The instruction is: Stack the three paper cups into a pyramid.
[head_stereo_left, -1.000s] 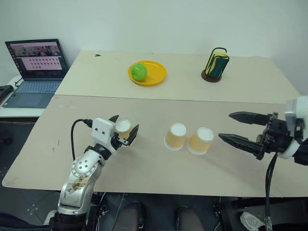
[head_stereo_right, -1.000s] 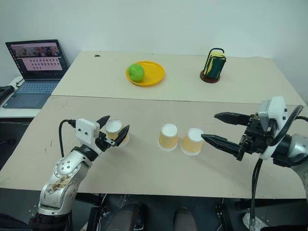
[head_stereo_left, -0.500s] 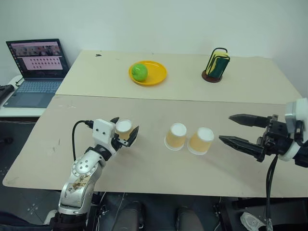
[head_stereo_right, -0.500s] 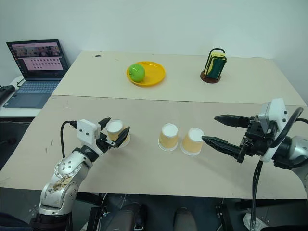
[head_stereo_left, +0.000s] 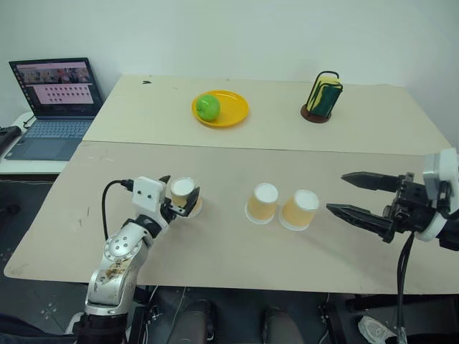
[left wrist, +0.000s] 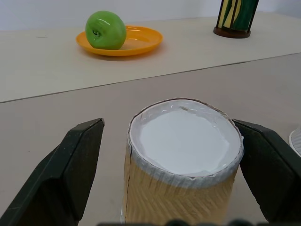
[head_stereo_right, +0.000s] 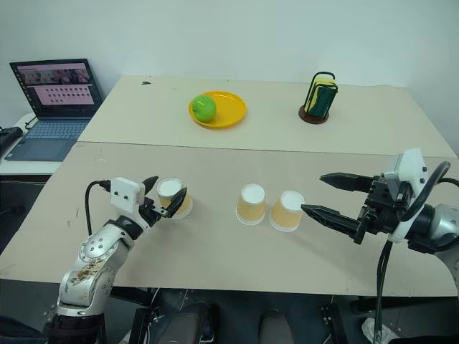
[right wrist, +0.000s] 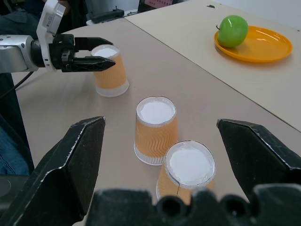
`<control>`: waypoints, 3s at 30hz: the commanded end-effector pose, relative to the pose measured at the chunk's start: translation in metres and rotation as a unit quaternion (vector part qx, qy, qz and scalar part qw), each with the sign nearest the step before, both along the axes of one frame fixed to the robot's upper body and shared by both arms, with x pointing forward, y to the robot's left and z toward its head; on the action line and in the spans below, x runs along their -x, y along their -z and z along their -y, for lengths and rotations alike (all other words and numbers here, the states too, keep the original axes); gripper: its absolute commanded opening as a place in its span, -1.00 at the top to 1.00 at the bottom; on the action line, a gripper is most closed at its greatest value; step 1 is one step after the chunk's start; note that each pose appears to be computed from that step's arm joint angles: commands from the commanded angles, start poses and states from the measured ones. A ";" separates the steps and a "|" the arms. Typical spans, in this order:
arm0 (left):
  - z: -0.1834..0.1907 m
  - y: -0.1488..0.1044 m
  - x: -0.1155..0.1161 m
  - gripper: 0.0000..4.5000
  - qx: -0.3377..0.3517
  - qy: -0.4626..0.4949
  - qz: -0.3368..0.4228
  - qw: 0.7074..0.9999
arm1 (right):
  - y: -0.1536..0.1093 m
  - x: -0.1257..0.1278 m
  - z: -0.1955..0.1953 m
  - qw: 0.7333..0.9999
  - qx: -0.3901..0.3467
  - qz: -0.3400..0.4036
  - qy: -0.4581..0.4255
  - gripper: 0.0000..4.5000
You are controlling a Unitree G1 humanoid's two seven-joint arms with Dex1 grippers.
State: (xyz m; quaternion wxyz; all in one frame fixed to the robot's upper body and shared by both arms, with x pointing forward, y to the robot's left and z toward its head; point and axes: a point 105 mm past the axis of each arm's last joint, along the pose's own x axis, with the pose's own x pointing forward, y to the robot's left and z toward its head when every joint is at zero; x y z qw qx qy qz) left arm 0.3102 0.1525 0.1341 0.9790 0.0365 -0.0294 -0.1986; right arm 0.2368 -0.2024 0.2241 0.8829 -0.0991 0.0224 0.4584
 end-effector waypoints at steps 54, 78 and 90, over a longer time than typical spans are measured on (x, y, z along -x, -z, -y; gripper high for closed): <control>0.199 -0.118 -0.012 -0.16 -0.045 0.588 0.068 0.805 | 0.011 0.023 0.006 0.993 0.017 0.038 0.112 -1.00; 0.197 -0.107 -0.027 -0.16 -0.056 0.581 0.050 0.811 | 0.012 0.027 0.005 0.990 0.010 0.043 0.134 -1.00; 0.195 -0.091 -0.024 -0.16 -0.060 0.583 0.031 0.810 | 0.013 0.026 0.006 0.990 0.013 0.042 0.137 -1.00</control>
